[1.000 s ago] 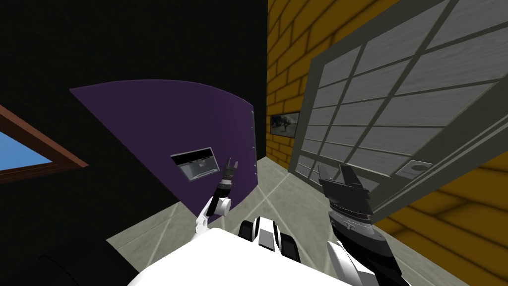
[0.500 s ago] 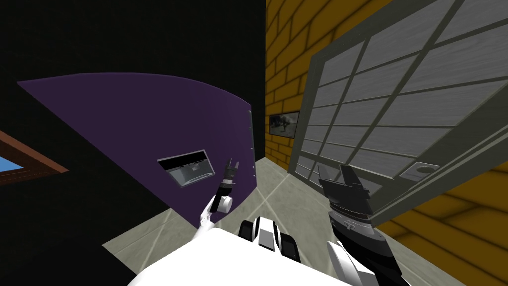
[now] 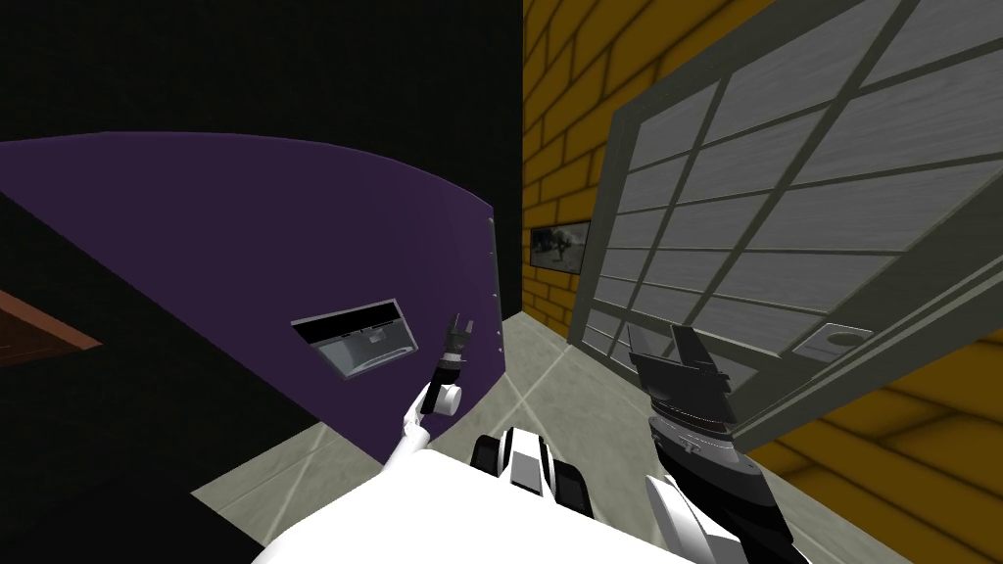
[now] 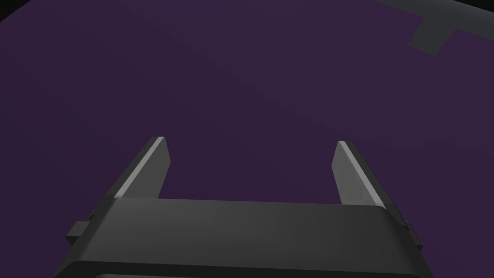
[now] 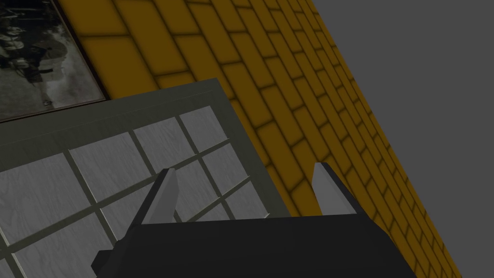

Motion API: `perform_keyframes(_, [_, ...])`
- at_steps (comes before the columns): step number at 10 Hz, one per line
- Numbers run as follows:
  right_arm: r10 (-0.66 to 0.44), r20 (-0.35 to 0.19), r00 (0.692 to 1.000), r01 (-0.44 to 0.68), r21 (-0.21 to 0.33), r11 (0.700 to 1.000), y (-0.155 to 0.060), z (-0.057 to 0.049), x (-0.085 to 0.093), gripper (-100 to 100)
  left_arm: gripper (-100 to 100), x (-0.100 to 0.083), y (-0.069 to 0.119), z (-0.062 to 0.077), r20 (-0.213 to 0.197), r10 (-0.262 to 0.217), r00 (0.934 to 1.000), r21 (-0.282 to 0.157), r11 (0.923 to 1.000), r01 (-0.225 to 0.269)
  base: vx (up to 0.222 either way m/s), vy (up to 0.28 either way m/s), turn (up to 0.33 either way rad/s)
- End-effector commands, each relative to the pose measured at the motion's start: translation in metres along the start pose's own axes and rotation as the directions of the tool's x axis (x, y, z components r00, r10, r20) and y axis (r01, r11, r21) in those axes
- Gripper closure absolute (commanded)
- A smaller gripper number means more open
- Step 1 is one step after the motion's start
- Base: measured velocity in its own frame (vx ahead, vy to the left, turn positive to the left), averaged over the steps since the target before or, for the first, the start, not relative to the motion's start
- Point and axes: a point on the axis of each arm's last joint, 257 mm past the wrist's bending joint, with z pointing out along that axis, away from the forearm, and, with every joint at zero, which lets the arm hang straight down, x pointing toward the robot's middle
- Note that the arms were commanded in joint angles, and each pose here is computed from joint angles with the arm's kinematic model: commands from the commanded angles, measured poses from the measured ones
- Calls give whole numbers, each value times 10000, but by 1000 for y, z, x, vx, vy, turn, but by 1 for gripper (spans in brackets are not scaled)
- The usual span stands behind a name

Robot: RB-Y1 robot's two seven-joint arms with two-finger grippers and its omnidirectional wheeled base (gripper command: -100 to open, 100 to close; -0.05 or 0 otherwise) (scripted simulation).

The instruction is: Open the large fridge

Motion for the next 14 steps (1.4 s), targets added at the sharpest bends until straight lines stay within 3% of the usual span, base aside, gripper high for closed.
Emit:
perform_keyframes(1, [0, 0, 10000, 0, 0, 10000, 0, 0, 0, 0, -100, -6, 14, -1, 104, -245, 9996, -77, 9997, 245, 77, -19, -19])
perform_keyframes(6, [0, 0, 10000, 0, 0, 10000, 0, 0, 0, 0, -100, -18, 41, -7, 362, -517, 9980, -376, 9979, 530, 59, -4, -17])
perform_keyframes(7, [0, 0, 10000, 0, -1, 10000, 0, 0, 0, 0, -100, -18, 43, -3, 372, -692, 9969, -269, 9972, 702, 61, -14, -25])
perform_keyframes(8, [0, 0, 10000, 0, -1, 10000, 0, 0, 0, 0, -100, -22, 51, -8, 467, -661, 9967, -456, 9966, 683, 56, -5, -11])
perform_keyframes(9, [0, 0, 10000, 0, -1, 10000, 0, 0, 0, 0, -100, -20, 51, -3, 448, -848, 9954, -288, 9959, 862, 63, -3, -15])
perform_keyframes(14, [0, 0, 10000, 0, -1, 10000, 0, 0, 0, 0, -100, -31, 80, -14, 807, -1084, 9908, -696, 9910, 1141, 58, -4, -17])
